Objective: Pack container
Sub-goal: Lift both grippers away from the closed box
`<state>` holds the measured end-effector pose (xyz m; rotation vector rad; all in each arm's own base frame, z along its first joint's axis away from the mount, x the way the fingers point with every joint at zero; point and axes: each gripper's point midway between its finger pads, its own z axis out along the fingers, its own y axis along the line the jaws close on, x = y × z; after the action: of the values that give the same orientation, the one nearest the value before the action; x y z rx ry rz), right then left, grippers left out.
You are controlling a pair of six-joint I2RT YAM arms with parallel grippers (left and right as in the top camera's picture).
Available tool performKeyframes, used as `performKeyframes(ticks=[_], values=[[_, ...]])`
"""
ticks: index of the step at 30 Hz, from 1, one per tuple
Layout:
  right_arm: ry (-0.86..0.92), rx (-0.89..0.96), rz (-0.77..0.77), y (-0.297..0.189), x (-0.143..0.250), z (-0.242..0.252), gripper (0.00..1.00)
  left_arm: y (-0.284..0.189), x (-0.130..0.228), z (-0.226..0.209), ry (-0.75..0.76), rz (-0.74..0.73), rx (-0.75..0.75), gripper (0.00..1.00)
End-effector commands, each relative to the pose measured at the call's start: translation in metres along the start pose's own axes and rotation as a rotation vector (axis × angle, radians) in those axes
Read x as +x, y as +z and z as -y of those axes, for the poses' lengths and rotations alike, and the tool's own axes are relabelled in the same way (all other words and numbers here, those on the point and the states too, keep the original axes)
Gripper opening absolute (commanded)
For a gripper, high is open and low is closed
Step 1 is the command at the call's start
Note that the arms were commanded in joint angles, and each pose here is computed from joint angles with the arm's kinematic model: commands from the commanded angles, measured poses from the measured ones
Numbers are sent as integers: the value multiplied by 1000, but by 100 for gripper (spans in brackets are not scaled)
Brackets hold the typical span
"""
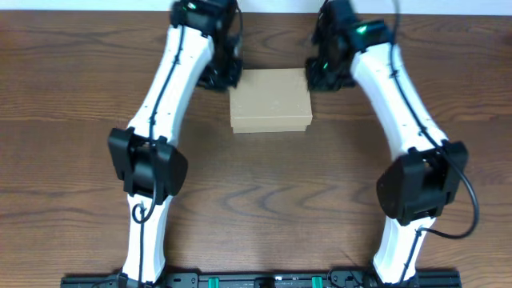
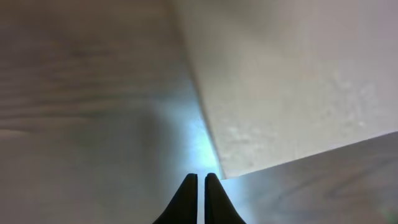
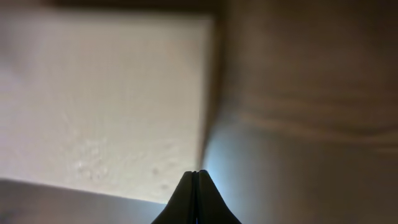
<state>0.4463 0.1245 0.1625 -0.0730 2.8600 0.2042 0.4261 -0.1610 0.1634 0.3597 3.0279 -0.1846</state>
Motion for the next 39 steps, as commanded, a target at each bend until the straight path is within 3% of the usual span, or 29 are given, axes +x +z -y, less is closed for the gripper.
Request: performKeyframes(ticks=[1, 12, 14, 16, 17, 18, 19, 20, 21, 39], values=[[43, 91, 187, -66, -35, 33, 1, -58, -8, -29, -35, 152, -72, 7], [141, 124, 460, -166, -70, 89, 1, -138, 19, -104, -200, 298, -167, 13], [121, 134, 485, -175, -72, 93, 2, -148, 23, -113, -223, 318, -172, 21], [107, 139, 500, -181, -72, 95, 5, -154, 27, -119, -239, 332, -177, 36], [106, 139, 504, -182, -72, 95, 12, -156, 28, -121, -243, 333, -178, 48], [106, 139, 506, -183, -72, 95, 26, -157, 29, -122, -247, 335, -180, 72], [106, 139, 506, -183, -72, 95, 42, -157, 30, -123, -250, 335, -180, 86], [105, 139, 505, -183, -72, 94, 65, -157, 30, -124, -251, 333, -181, 96], [105, 139, 504, -183, -72, 94, 99, -157, 31, -123, -251, 330, -181, 95], [105, 139, 504, -183, -72, 94, 99, -156, 31, -123, -251, 327, -180, 96]])
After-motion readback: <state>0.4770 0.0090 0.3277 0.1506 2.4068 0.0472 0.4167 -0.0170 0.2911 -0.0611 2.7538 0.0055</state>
